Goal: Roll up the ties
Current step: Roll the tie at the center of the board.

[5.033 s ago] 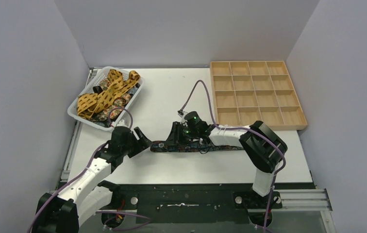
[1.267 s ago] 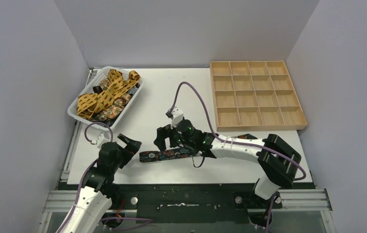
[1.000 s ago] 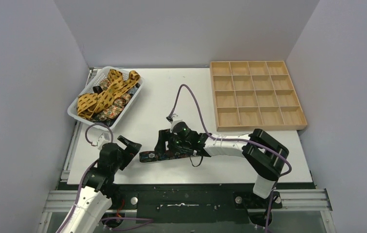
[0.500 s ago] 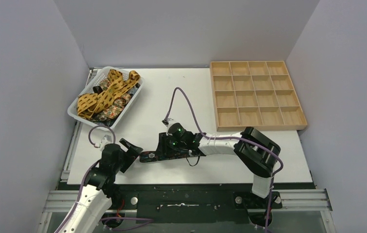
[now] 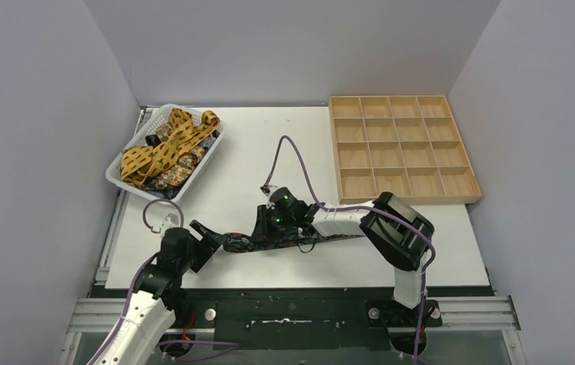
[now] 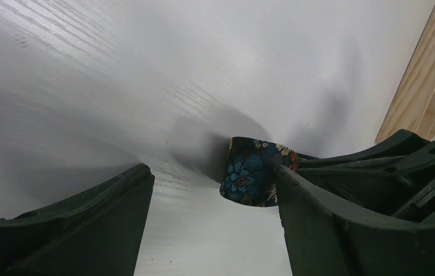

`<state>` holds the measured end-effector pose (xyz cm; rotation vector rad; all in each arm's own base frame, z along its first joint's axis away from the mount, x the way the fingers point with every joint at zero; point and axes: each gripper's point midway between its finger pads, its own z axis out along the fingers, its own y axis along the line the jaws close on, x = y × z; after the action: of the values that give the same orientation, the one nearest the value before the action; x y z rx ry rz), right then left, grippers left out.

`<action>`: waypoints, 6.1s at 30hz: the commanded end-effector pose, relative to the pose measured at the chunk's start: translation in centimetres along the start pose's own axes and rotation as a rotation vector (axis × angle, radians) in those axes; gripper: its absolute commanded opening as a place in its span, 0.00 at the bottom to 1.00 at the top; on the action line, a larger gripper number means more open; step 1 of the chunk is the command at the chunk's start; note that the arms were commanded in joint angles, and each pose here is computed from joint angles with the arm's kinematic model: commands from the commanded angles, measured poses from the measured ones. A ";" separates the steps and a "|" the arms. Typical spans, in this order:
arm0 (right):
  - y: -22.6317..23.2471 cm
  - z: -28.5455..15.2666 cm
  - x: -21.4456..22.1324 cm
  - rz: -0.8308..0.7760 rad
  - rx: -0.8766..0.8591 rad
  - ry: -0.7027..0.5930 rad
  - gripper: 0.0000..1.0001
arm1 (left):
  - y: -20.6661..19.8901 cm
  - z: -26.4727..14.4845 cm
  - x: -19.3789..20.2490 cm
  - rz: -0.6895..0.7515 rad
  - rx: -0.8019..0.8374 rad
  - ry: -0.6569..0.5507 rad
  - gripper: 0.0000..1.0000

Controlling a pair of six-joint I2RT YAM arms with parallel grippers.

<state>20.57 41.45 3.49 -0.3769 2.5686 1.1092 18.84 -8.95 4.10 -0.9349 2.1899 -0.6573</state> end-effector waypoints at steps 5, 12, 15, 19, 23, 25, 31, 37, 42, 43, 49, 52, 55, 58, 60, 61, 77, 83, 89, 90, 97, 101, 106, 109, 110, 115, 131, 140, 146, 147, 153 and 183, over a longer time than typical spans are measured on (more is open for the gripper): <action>2.0 -0.6 -1.0 -0.028 -0.068 -0.021 0.24 | -1.4 0.0 -0.2 0.003 0.089 -0.012 0.76; 4.2 -1.7 -1.8 -0.064 -0.131 -0.036 0.32 | -1.6 -0.3 -0.4 -0.016 0.102 -0.022 0.74; 5.2 -2.5 -2.0 -0.082 -0.163 -0.067 0.41 | -1.3 -0.2 -0.2 -0.012 0.092 -0.015 0.71; 5.9 -2.8 -2.0 -0.073 -0.205 -0.073 0.41 | -1.3 0.2 -0.1 -0.011 0.099 -0.016 0.70; 4.7 -1.7 -1.2 -0.029 -0.165 -0.024 0.32 | -0.2 0.5 0.2 0.022 0.053 -0.003 0.68; 4.7 -1.3 -0.7 -0.020 -0.193 0.002 0.31 | -0.3 0.6 0.4 0.032 0.055 0.006 0.67; 3.6 -0.7 0.0 0.004 -0.174 0.043 0.37 | -0.8 0.8 0.6 0.042 0.086 0.021 0.67; 1.7 -0.2 0.0 0.041 -0.141 0.047 0.30 | -0.6 0.9 1.2 0.046 0.088 0.049 0.64; 0.1 0.2 0.5 0.052 -0.124 0.086 0.24 | -0.9 0.9 1.9 0.054 0.113 0.081 0.64; 0.1 0.2 0.5 0.050 -0.126 0.086 0.24 | -1.1 0.9 1.9 0.055 0.126 0.083 0.64; 0.2 0.1 1.3 0.078 -0.153 0.101 0.25 | -1.9 1.1 2.0 0.031 0.174 0.087 0.65; 0.1 0.2 1.6 0.080 -0.153 0.109 0.25 | -2.3 1.2 2.1 0.019 0.199 0.092 0.65; -0.1 0.3 1.7 0.081 -0.152 0.112 0.25 | -2.6 1.5 2.6 0.001 0.225 0.111 0.65; -0.2 0.4 1.8 0.084 -0.145 0.119 0.25 | -2.4 1.7 3.1 -0.004 0.230 0.128 0.62; -0.5 0.5 1.9 0.086 -0.136 0.124 0.25 | -2.1 1.9 3.2 -0.004 0.222 0.132 0.61; -0.6 0.5 1.9 0.088 -0.130 0.126 0.25 | -2.0 2.0 3.2 -0.001 0.218 0.132 0.61; -1.5 0.9 1.9 0.121 -0.092 0.148 0.25 | -0.9 1.8 3.6 0.046 0.162 0.155 0.68; -1.8 1.3 2.1 0.130 -0.077 0.168 0.25 | -1.1 1.7 3.4 0.040 0.178 0.142 0.61; -2.0 1.5 2.1 0.137 -0.067 0.171 0.24 | -2.1 1.7 3.0 0.029 0.214 0.127 0.52; -2.1 1.5 2.1 0.139 -0.064 0.173 0.24 | -2.3 1.7 2.9 0.032 0.218 0.127 0.52; -2.5 1.8 2.3 0.143 -0.046 0.184 0.24 | -2.5 1.3 2.9 0.040 0.225 0.128 0.59; -2.6 1.8 2.5 0.144 -0.045 0.190 0.24 | -2.1 1.1 3.1 0.054 0.222 0.130 0.55; -2.5 1.8 2.6 0.134 -0.051 0.200 0.25 | -1.7 1.1 3.0 0.072 0.199 0.123 0.46; -2.4 1.8 2.6 0.125 -0.060 0.206 0.25 | -2.0 1.2 2.6 0.073 0.206 0.107 0.41; -2.3 1.8 2.6 0.124 -0.065 0.207 0.25 | -2.2 1.2 2.5 0.074 0.211 0.103 0.40; -1.6 1.7 2.4 0.108 -0.096 0.208 0.28 | -3.2 1.2 1.9 0.096 0.232 0.091 0.35; 3.3 -3.5 -4.0 -0.020 -0.104 0.043 0.45 | -4.6 -0.2 -2.5 0.242 0.066 -0.020 0.09; 1.2 -4.3 -4.8 -0.005 -0.027 -0.009 0.46 | -5.4 -0.5 -4.1 0.384 -0.049 -0.066 0.07; 0.6 -4.8 -5.0 -0.007 -0.006 -0.024 0.47 | -5.7 -0.5 -4.1 0.497 -0.160 -0.095 0.06; 0.5 -4.9 -5.2 -0.008 -0.003 -0.031 0.47 | -5.8 -0.5 -4.3 0.511 -0.178 -0.108 0.06; -0.3 -5.8 -6.0 0.001 0.028 -0.063 0.48 | -6.8 -1.1 -5.5 0.574 -0.265 -0.201 0.04; -2.7 -8.2 -6.7 0.060 0.056 -0.108 0.49 | -8.7 1.7 -5.0 0.773 -0.365 -0.333 0.04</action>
<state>25.34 34.61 6.93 -0.2351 2.6128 1.0111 24.34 -9.48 8.14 -0.2450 2.2658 0.2627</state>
